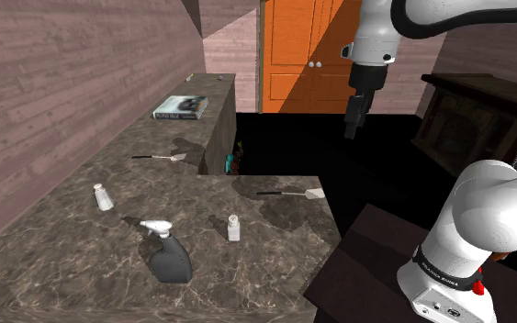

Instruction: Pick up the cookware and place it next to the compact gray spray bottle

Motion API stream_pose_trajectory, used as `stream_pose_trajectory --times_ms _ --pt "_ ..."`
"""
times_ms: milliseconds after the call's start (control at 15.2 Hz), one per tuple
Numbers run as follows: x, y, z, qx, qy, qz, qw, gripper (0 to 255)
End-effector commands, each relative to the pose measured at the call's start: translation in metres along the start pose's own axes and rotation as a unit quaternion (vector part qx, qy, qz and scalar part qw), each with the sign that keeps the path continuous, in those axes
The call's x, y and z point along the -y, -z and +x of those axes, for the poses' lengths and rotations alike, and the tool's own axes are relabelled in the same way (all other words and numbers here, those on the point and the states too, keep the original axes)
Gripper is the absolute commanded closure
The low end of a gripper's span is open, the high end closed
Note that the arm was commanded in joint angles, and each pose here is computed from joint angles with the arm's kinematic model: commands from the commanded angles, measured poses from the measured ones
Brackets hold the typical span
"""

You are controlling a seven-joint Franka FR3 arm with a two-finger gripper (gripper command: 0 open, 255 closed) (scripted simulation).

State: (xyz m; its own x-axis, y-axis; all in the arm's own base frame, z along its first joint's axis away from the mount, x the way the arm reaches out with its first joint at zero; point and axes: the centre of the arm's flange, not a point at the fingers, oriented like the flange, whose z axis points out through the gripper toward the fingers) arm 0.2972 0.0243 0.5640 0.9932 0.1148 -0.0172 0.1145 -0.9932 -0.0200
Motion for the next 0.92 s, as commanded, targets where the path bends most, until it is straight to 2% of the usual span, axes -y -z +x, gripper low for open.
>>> stream_pose_trajectory --times_ms 0,396,858 --pt "0.000 0.000 0.000 0.000 0.000 0.000 1.0000 0" --pt "-0.035 -0.064 0.029 -0.007 0.054 0.000 0.9985 0" --pt "-0.071 -0.138 0.068 -0.014 0.116 -0.001 0.9931 0"
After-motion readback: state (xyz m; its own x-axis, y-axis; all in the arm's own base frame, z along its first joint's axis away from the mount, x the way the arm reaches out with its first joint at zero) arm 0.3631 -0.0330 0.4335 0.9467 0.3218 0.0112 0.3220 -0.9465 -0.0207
